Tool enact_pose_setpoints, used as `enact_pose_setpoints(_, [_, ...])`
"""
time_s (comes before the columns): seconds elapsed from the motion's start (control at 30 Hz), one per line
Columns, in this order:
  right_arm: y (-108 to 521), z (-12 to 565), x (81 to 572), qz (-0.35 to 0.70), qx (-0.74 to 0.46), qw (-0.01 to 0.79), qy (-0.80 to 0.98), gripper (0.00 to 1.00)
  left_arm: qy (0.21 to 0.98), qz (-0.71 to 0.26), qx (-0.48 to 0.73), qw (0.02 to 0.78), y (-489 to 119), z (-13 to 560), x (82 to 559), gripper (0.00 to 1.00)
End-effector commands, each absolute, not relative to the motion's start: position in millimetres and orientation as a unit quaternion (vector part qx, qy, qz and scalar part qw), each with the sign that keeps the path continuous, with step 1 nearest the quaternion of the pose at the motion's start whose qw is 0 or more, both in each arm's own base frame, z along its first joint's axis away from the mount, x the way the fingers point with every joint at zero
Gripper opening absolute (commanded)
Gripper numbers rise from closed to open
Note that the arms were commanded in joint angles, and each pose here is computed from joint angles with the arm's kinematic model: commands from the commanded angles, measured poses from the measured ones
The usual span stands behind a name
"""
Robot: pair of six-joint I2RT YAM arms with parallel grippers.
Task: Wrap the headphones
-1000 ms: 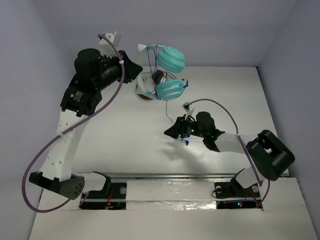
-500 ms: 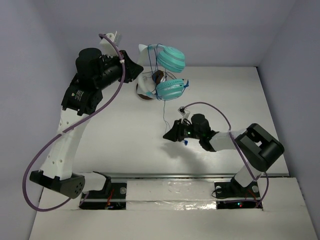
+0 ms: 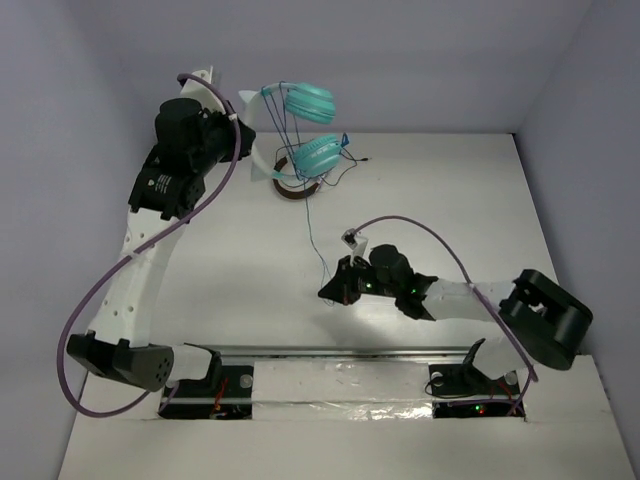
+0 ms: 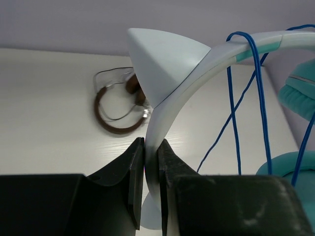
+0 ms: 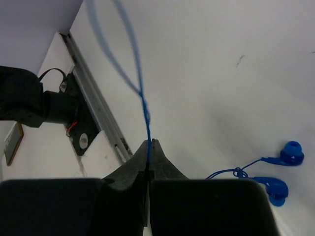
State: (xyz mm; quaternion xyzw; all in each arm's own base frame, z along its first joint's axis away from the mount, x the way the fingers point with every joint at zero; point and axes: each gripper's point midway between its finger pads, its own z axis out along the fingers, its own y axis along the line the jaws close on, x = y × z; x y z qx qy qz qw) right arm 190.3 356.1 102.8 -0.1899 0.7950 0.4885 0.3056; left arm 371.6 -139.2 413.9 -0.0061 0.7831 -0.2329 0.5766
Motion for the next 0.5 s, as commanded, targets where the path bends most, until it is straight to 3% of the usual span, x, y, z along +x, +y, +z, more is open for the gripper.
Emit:
enact_pose_setpoints(0.0, [349.3, 111.1, 173.8, 0.456, -0.199, 0.313, 0.809, 0.00, 0.763, -0.158, -0.083, 0.621, -102.3, 415.6, 396.8, 0.00])
enact_pose_setpoints(0.17, [349.6, 149.9, 139.2, 0.465, -0.220, 0.307, 0.800, 0.00, 0.780, -0.072, -0.119, 0.610, -70.4, 378.5, 404.5, 0.00])
enact_pose_setpoints(0.3, [337.7, 164.1, 128.5, 0.399, -0.246, 0.309, 0.827, 0.00, 0.804, -0.016, -0.127, 0.581, -53.8, 337.7, 401.1, 0.00])
enact_pose_setpoints(0.47, [336.4, 243.2, 131.5, 0.404, -0.270, 0.353, 0.799, 0.00, 0.818, 0.044, -0.130, 0.559, -38.4, 305.6, 389.0, 0.00])
